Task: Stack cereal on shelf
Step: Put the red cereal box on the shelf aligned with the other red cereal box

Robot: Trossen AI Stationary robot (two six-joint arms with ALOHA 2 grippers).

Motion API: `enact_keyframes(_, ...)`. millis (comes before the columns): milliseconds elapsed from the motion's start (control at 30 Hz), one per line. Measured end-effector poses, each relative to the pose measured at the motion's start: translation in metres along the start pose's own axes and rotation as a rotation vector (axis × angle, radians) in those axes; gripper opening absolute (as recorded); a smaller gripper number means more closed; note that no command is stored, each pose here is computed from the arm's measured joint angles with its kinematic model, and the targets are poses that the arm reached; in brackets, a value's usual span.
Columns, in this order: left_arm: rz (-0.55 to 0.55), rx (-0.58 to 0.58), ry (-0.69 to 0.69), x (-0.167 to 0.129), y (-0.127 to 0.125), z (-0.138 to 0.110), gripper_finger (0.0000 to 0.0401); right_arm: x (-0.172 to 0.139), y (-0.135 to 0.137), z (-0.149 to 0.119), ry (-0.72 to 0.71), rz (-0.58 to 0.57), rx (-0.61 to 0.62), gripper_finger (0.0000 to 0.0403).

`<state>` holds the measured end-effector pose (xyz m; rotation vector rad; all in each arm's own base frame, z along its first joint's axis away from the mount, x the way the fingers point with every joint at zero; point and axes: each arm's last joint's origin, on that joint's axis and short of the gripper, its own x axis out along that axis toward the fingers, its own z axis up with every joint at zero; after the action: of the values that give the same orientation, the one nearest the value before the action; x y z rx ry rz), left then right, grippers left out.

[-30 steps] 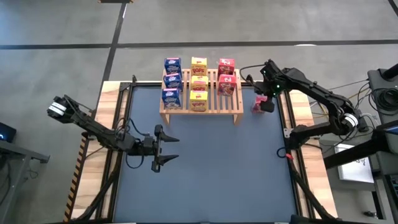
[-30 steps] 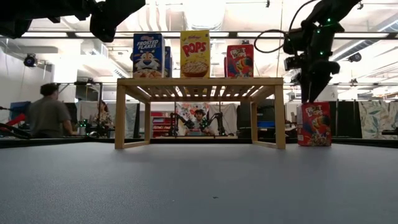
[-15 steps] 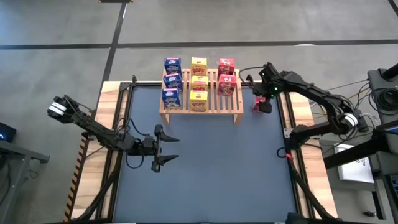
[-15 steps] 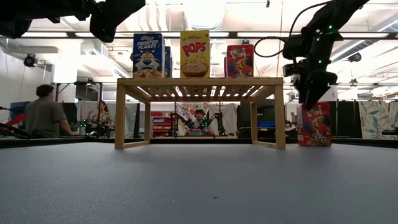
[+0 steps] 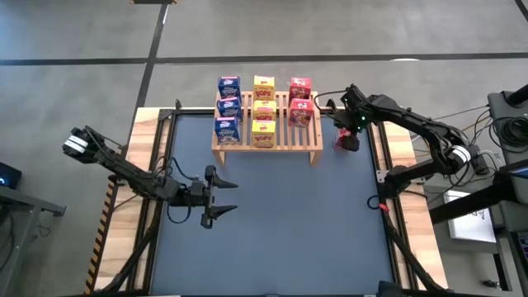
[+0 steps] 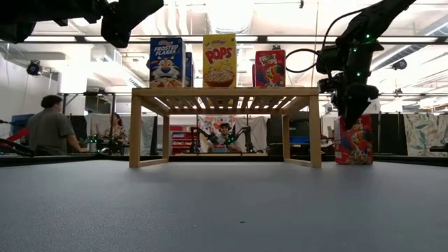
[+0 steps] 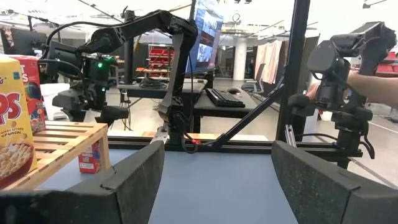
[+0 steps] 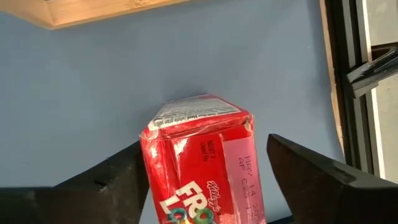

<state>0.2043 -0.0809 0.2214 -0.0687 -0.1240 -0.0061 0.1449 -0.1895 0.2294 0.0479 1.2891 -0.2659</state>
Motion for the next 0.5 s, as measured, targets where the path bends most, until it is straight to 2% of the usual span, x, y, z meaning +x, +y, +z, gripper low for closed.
enact_keyframes(267,0.0,0.0,0.0,0.0,0.0,0.0,0.0281,-0.007,-0.004,0.005,-0.015,-0.03,-0.003,0.0236)
enact_keyframes(500,0.01,0.0,0.001,0.0,0.0,0.0,0.0281,-0.027,-0.01,0.015,-0.044,-0.079,0.034,0.0199)
